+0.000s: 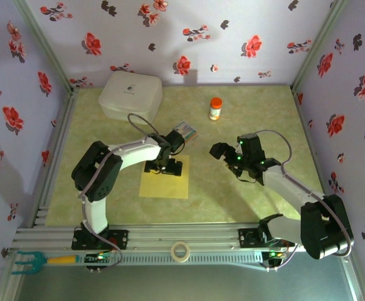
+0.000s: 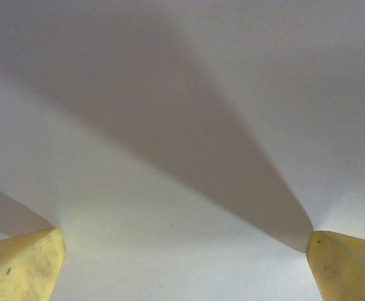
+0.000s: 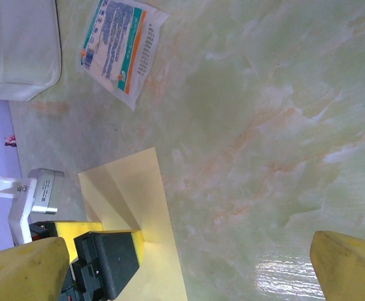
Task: Fold a paper plane with a square sheet of paper (pick it up from the middle)
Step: First fold the square sheet of paper in half at the center of the table.
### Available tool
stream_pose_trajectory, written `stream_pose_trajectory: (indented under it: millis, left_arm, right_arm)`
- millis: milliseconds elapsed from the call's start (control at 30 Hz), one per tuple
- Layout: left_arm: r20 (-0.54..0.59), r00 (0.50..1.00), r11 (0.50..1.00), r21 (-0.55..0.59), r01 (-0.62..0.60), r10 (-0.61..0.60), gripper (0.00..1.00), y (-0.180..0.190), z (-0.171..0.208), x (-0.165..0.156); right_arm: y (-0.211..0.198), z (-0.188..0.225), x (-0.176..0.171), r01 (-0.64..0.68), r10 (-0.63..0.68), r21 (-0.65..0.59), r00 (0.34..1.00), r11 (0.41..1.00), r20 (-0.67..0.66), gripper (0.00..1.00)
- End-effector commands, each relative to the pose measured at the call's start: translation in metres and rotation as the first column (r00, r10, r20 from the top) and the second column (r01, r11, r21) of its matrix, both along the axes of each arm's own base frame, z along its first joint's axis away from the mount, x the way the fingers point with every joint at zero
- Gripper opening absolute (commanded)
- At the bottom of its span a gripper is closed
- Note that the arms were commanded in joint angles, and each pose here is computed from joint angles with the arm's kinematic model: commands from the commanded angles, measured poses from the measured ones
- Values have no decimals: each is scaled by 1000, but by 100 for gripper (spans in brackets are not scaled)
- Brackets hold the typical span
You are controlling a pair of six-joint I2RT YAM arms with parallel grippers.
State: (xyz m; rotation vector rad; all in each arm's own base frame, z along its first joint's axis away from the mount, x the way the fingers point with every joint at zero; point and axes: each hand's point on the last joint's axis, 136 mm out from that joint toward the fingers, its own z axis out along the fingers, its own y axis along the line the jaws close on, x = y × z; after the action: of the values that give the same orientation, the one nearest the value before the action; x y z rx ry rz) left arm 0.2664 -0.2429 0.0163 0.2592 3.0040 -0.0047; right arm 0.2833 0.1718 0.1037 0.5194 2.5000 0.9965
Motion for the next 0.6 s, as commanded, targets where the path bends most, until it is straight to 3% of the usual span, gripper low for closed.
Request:
stream_pose_trajectory:
  millis: [0, 567]
  left_arm:
    - [-39, 999, 998, 61, 0, 3, 100, 9, -16, -10]
    - [-57, 998, 999, 41, 14, -12, 99, 1, -27, -15]
  right_arm:
    - [3, 11, 5, -15, 15, 0, 999, 1000, 43, 99]
    - [-1, 10, 4, 3, -3, -18, 999, 1000, 40, 99]
